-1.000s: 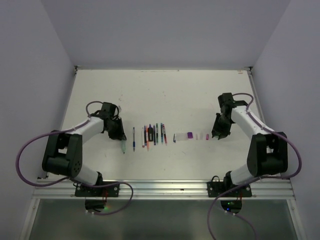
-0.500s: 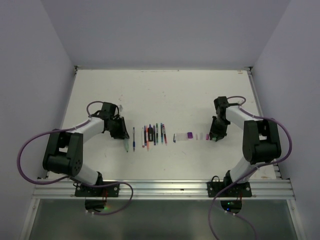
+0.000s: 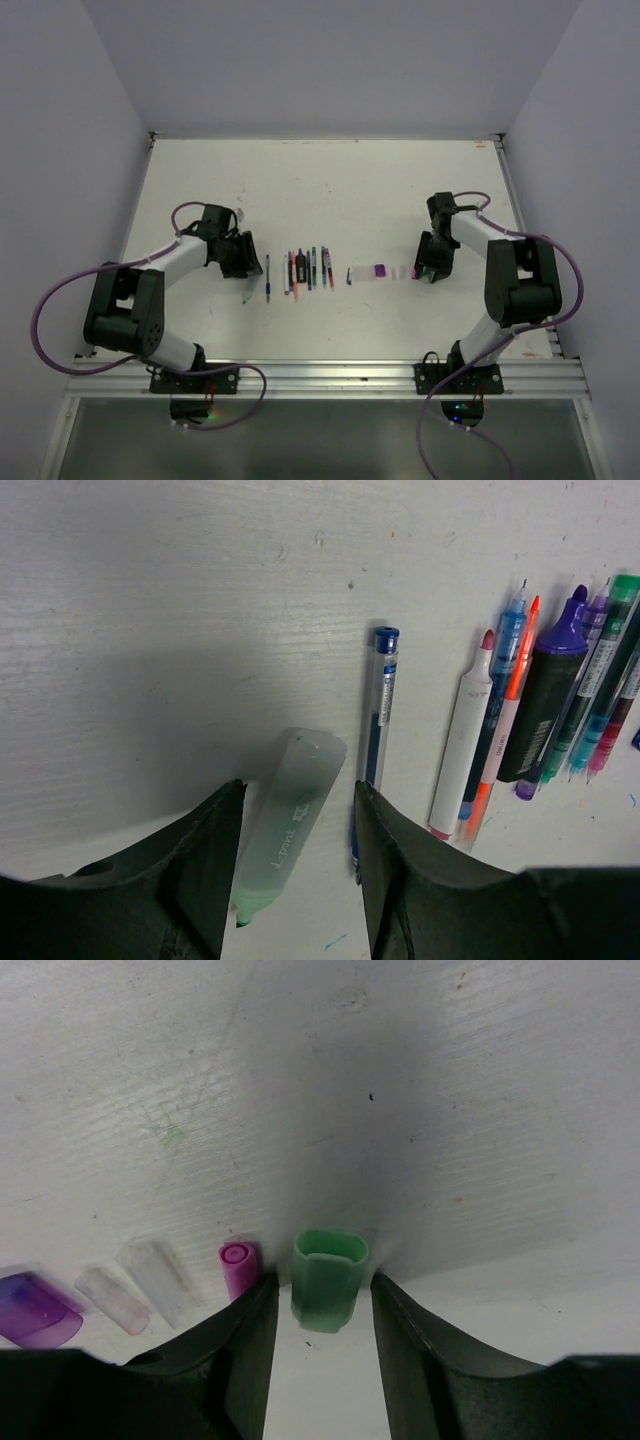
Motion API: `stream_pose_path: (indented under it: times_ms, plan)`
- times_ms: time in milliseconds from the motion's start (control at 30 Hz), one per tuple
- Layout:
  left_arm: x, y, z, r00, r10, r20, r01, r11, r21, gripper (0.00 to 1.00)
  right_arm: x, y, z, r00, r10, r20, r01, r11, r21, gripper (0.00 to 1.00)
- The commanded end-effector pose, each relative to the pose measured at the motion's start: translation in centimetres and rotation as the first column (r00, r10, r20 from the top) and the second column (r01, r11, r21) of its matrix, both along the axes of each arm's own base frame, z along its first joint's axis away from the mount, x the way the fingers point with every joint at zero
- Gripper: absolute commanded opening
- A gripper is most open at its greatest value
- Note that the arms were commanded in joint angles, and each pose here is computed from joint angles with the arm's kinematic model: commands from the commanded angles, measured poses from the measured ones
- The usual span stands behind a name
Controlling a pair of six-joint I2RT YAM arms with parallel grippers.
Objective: Open the pen caps
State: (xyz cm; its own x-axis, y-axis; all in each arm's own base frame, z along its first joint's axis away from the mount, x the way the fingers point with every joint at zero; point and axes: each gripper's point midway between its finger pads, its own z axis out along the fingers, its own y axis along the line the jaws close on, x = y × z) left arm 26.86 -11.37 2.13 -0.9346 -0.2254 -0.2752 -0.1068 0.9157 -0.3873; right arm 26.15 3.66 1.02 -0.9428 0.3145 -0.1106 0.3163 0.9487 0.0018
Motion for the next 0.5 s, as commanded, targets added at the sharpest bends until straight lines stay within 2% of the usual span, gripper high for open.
stream_pose_path:
  times_ms: [0, 200, 367, 433, 467]
  plan:
    - [-0.1, 1.1, 0.1, 1.0, 0.028, 0.014, -0.028, 0.999, 0.046, 0.51, 2.0, -0.3, 0.4, 0.998, 0.014, 0.066, -0.013, 1.0, -0.015, 0.48]
    - [0.6, 1.1, 2.2, 0.997, 0.03, 0.072, -0.033, 0.999, 0.041, 0.52, 2.3, -0.7, 2.5, 0.994, -0.001, 0.11, 0.004, 1.0, -0.03, 0.51]
    - [2.0, 1.0, 5.4, 0.988, 0.023, 0.153, -0.028, 0.999, 0.032, 0.55, 2.7, -1.8, 7.2, 0.981, -0.03, 0.19, 0.047, 0.995, -0.085, 0.65]
    - [2.5, 0.7, 7.1, 0.982, 0.02, 0.19, -0.023, 1.0, 0.018, 0.56, 1.5, -2.2, 8.6, 0.984, -0.039, 0.173, 0.058, 0.993, -0.106, 0.66]
    - [2.5, 0.6, 7.8, 0.979, 0.022, 0.201, -0.025, 1.0, 0.009, 0.57, 1.3, -2.3, 9.5, 0.982, -0.044, 0.182, 0.064, 0.992, -0.107, 0.88]
